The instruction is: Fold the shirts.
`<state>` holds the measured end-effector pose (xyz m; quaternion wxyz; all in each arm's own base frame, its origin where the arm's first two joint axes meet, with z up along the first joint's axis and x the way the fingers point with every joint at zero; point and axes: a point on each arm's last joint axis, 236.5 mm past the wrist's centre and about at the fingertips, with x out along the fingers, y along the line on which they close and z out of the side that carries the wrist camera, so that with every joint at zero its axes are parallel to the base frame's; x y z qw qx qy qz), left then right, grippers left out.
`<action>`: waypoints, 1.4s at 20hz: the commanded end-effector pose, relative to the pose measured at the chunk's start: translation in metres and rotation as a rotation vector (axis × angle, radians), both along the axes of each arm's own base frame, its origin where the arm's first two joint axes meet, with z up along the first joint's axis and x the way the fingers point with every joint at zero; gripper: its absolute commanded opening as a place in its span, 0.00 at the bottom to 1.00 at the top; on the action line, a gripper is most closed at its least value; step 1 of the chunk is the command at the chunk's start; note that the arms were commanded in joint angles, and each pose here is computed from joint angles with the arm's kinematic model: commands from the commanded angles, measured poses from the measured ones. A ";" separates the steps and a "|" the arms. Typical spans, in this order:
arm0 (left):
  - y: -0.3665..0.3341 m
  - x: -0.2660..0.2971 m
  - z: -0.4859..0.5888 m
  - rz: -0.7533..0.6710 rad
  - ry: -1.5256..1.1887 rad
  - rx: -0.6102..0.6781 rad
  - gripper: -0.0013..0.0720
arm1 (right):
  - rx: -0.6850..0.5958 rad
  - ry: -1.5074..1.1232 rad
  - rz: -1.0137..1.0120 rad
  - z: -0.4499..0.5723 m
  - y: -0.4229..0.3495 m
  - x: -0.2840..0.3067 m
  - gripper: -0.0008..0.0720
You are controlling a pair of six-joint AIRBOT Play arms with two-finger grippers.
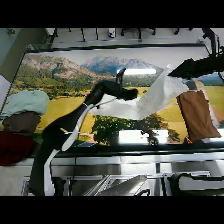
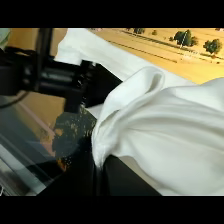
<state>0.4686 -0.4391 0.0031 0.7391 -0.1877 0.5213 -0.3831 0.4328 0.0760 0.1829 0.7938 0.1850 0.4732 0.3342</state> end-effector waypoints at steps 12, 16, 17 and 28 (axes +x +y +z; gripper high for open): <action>0.374 -0.044 0.350 0.450 -0.564 0.053 0.04 | 0.226 -0.275 -0.177 -0.129 0.405 0.069 0.09; 0.371 -0.059 0.311 0.451 -0.515 0.066 0.04 | 0.175 -0.300 -0.139 -0.172 0.437 0.048 0.70; 0.371 -0.061 0.302 0.453 -0.503 0.068 0.04 | 0.158 -0.268 -0.114 -0.169 0.424 0.052 0.70; 0.370 -0.065 0.269 0.445 -0.427 0.073 0.04 | -0.049 0.424 -0.142 -0.171 0.099 0.042 0.95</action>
